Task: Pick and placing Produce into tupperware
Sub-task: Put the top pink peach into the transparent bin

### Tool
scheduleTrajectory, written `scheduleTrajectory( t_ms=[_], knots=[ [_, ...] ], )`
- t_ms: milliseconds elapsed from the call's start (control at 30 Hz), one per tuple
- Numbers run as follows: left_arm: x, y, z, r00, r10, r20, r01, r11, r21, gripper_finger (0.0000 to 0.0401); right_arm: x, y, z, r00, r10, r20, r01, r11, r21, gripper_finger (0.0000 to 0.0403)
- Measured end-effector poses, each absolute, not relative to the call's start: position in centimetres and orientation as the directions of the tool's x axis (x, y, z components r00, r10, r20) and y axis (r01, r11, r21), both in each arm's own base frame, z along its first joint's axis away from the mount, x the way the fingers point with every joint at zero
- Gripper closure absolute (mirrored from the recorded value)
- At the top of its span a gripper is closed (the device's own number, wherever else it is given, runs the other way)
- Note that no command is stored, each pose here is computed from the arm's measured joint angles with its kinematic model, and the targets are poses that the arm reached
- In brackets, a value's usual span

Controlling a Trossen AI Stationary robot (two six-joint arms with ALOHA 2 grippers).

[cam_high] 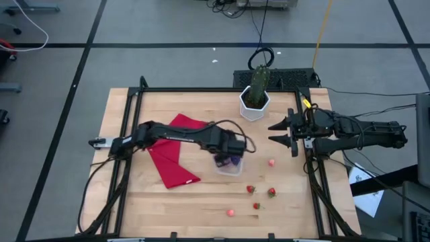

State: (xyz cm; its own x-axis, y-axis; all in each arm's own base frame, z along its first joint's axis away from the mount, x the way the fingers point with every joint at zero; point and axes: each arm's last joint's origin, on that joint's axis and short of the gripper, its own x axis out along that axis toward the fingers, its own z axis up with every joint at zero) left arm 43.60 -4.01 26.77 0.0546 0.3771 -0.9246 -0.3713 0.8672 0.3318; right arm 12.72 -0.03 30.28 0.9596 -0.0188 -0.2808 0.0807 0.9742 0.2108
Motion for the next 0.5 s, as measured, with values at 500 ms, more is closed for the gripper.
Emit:
scheduleTrajectory(
  t_ms=[500],
  knots=[
    [32.5, -9.2, 28.0, 0.004, 0.478, -0.879, -0.591, 0.710, 0.383, 0.0022, 12.4, 1.7, 29.9, 0.884, 0.346, -0.314, -0.261, 0.923, 0.283, 0.0218]
  ],
)
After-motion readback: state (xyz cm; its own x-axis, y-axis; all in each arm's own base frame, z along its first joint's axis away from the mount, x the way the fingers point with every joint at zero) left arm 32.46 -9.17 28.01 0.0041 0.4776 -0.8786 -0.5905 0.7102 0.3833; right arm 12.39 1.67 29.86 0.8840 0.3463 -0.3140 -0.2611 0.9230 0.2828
